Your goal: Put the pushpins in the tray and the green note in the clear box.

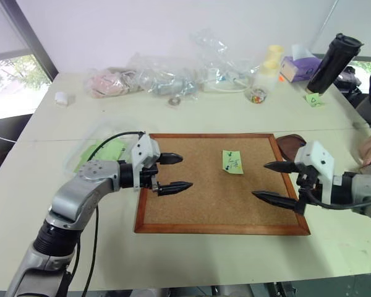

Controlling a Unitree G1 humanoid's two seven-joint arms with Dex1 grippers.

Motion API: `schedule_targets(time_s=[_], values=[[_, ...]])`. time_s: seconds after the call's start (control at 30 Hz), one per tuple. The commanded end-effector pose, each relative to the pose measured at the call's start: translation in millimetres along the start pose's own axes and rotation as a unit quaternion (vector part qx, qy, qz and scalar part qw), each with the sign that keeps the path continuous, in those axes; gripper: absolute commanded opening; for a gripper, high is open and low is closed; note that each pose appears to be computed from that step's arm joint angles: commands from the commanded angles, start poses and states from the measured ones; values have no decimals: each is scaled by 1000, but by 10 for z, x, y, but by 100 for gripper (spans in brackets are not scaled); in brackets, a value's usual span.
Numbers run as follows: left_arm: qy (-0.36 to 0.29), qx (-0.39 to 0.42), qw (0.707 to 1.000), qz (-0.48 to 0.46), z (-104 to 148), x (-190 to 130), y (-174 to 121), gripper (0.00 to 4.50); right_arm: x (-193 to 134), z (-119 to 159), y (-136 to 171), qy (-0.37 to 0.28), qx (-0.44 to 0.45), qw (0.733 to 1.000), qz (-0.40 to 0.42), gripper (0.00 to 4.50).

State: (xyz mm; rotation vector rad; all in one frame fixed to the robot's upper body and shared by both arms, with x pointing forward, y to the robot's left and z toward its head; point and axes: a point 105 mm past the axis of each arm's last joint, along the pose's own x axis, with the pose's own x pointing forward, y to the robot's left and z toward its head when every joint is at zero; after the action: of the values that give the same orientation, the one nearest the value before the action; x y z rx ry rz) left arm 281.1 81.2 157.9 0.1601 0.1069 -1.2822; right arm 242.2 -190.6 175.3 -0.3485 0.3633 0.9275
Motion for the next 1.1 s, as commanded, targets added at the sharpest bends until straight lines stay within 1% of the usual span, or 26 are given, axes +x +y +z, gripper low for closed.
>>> schedule_targets(time_s=[0.03, 0.2, 0.57, 0.9, 0.93, 1.0, 1.1], values=[[-9, 20, 1000, -1, 78, -23, -15, 444, -4, 69, -18, -8, -20, 1000, -2, 450], [-11, 18, 1000, -3, 101, -7, -40, 444, 15, 75, -17, -9, -20, 1000, 1, 450], [-2, 12, 1000, 8, 49, -29, -17, 444, 57, 57, 1, -12, -18, 1000, 4, 450], [3, 32, 999, 18, -11, 18, 17, 444, 85, 62, -20, -14, -23, 1000, 6, 450], [3, 38, 999, 24, -31, 41, 39, 405, 89, 58, -23, -14, -22, 1000, 6, 450], [-2, 38, 999, 24, -65, 89, 48, 369, 100, 56, -30, -15, -23, 1000, 6, 450], [-3, 46, 999, 10, -123, 193, 19, 227, 131, 88, -74, -25, -28, 999, -2, 450]])
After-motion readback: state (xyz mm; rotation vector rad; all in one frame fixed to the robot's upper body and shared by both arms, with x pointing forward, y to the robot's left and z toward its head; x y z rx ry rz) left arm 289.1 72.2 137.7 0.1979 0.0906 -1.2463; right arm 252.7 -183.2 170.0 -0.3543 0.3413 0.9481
